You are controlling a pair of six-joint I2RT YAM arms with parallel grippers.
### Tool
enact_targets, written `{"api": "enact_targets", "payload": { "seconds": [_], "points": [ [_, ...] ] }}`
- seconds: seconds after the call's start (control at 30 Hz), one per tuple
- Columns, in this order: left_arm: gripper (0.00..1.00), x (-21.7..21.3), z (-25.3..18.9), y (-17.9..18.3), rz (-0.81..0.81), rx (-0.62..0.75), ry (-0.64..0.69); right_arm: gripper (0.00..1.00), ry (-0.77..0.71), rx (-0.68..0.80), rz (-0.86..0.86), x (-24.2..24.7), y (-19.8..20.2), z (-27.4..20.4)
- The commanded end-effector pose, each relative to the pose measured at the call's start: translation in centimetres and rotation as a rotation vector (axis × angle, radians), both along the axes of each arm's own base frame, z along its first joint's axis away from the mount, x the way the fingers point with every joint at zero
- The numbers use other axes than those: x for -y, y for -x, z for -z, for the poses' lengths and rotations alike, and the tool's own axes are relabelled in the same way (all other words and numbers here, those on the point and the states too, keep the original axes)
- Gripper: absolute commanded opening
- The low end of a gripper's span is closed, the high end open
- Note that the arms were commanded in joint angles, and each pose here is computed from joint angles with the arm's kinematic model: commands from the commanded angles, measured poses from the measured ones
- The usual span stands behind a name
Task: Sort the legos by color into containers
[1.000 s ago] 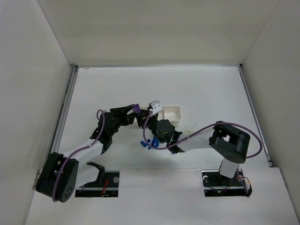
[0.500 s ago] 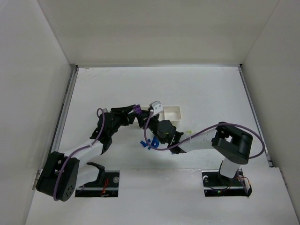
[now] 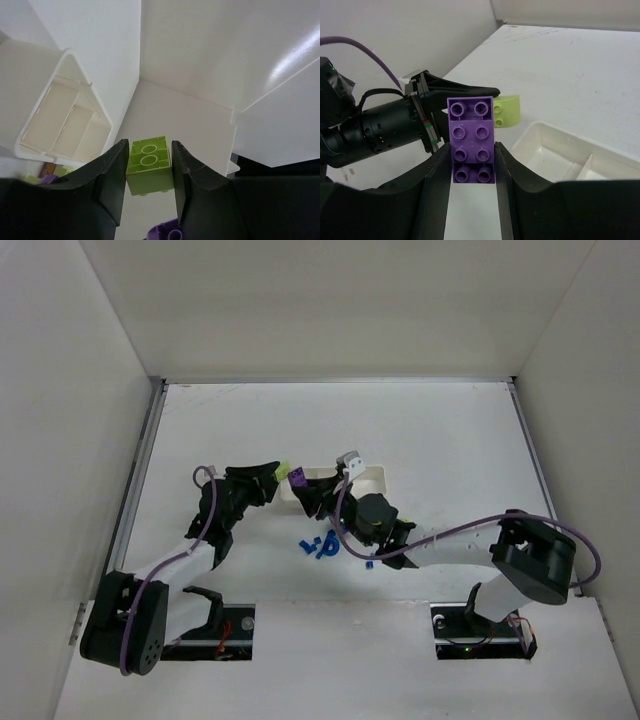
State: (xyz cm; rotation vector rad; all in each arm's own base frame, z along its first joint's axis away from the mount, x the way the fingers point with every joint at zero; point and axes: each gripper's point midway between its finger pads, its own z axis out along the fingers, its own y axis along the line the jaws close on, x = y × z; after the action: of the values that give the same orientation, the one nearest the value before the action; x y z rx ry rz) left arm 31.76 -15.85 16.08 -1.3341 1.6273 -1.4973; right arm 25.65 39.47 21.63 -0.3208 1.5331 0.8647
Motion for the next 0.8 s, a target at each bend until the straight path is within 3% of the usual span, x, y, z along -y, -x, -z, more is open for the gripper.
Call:
{"api": "enact_targets", "payload": {
  "seconds": [0.0, 0.23, 0.53, 0.77],
  "points": [
    [0.04, -1.0, -0.9, -0.3, -0.031, 0.07, -0.069, 0.26, -0.078, -0.02, -0.042, 0.5, 0.4, -1.8],
    [0.05, -0.6, -2.4, -0.6, 0.02, 0.157, -0.194, 0.26, -0.008, -0.092, 0.029, 3.5, -1.3, -2.4],
    [0.06, 0.1, -2.2, 0.0, 0.092, 0.243, -0.565, 0.27, 0.124, -0.21, 0.141, 7.7, -3.9, -0.7],
    [0.07, 2.2, -1.9, 1.1, 0.171, 0.318, -0.808, 0.27, 0.181, -0.292, 0.174, 8.3, -5.2, 4.0]
  ]
}}
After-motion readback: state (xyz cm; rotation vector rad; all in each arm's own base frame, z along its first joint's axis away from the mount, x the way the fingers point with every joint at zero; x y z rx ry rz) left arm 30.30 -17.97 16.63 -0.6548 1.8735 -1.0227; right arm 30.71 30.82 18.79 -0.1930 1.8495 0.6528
